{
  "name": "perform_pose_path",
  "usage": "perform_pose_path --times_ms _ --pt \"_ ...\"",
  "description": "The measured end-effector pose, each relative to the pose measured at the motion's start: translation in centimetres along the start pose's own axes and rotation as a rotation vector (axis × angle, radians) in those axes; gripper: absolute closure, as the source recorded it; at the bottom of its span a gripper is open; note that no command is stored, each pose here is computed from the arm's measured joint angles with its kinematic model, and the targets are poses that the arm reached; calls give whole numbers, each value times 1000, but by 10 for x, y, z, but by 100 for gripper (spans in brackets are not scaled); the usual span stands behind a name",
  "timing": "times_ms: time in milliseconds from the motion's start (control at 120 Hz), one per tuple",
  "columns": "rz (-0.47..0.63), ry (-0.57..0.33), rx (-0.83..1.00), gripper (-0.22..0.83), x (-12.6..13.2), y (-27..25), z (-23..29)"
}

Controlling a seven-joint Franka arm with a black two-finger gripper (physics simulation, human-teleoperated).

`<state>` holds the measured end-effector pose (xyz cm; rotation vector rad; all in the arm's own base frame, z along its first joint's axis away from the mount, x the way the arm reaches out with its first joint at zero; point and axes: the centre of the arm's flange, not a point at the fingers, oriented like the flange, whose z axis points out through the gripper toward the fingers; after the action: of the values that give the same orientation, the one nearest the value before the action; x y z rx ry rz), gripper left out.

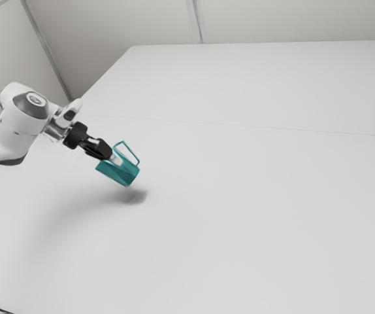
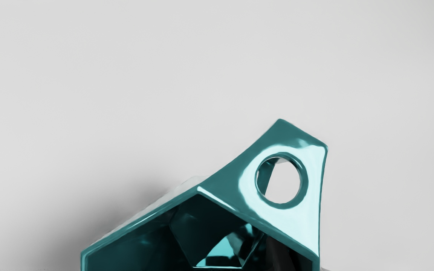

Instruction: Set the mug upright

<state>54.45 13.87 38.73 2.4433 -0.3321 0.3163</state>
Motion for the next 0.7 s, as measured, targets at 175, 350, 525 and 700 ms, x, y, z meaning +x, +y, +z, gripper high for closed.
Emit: perform_pose_path --times_ms 175,350,525,700 --pt "16 -166 160 78 14 28 -5" --pt "-5 -284 311 78 27 51 3" --pt "-50 -352 438 79 34 69 18" --pt "-110 -358 523 79 42 84 29"
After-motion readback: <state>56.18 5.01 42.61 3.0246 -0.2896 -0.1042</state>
